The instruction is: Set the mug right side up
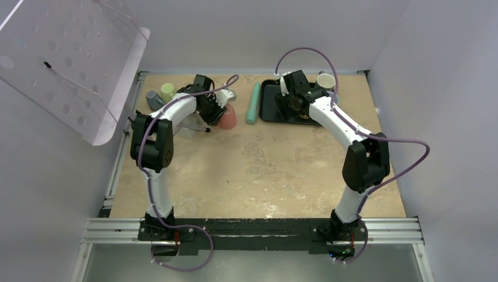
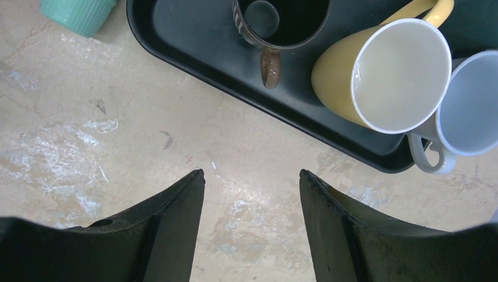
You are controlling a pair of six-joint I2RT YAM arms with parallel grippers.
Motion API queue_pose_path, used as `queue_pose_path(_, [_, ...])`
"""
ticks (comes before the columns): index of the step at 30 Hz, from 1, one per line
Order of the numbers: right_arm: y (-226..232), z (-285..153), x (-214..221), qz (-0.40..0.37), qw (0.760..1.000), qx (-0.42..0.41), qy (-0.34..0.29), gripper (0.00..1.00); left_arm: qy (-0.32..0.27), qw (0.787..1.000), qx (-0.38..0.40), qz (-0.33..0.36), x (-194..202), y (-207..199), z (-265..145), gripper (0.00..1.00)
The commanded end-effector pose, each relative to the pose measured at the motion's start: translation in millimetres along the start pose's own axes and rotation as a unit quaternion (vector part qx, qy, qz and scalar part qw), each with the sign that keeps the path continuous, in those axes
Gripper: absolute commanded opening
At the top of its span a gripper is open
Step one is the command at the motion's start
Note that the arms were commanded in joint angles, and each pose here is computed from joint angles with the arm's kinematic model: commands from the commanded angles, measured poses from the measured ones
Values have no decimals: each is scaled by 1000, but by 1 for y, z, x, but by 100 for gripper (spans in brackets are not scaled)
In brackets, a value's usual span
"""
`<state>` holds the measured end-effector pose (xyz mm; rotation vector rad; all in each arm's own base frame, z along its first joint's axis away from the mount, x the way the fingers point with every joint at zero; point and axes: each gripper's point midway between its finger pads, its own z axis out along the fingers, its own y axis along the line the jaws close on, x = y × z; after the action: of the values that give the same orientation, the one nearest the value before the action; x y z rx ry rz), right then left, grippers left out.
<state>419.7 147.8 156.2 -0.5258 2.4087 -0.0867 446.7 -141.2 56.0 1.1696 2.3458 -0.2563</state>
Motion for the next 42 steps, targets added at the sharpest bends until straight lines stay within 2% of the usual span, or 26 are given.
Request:
queue_pose_path(1, [-1, -19, -16, 17, 999, -2, -37, 63, -8, 1000, -20, -6, -9, 2, 6, 32])
queue_pose_path(2, [-2, -19, -17, 19, 999, -2, -39, 63, -3, 1000, -19, -4, -7, 1, 9, 25])
queue_pose_path(4, [-1, -20, -18, 24, 999, -2, -41, 63, 1, 1000, -23, -2, -7, 2, 9, 1])
queue_pose_path(7, [-2, -27, -22, 33, 998, -2, -51, 63, -13, 998, -49, -24, -18, 9, -4, 0])
queue_pose_path(10, [1, -38, -32, 44, 996, -16, -71, 63, -30, 995, -53, -74, -40, 11, -35, 0])
queue_pose_path(13, [12, -59, -52, 87, 988, -56, -115, 63, -61, 988, 2, -143, -70, -10, -71, 0])
queue_pose_path(15, [21, -81, -72, 119, 974, -93, -167, 63, -99, 978, 54, -174, -97, -30, -98, 0])
queue_pose_path(17, [42, -114, -94, 151, 944, -172, -239, 66, -136, 965, 98, -201, -124, -47, -129, 0])
queue_pose_path(20, [63, -176, -124, 223, 857, -292, -363, 75, -189, 943, 158, -224, -164, -67, -179, 0])
queue_pose_path(22, [68, -200, -129, 265, 807, -341, -402, 78, -230, 928, 184, -226, -187, -76, -212, 0])
queue_pose_path(24, [70, -212, -132, 297, 773, -375, -417, 79, -257, 913, 215, -231, -202, -88, -234, 0])
queue_pose_path(29, [79, -227, -134, 334, 720, -440, -420, 80, -291, 872, 303, -251, -225, -114, -274, 0])
queue_pose_path(31, [79, -229, -136, 348, 710, -449, -417, 80, -300, 863, 324, -247, -231, -121, -285, 0])
queue_pose_path(38, [86, -253, -155, 323, 666, -504, -445, 74, -272, 853, 369, -248, -223, -153, -283, 0])
queue_pose_path(41, [88, -253, -165, 319, 656, -518, -447, 67, -265, 853, 375, -249, -220, -158, -279, 0])
queue_pose_path(42, [89, -252, -168, 318, 655, -522, -445, 61, -265, 852, 378, -245, -221, -160, -280, 0])
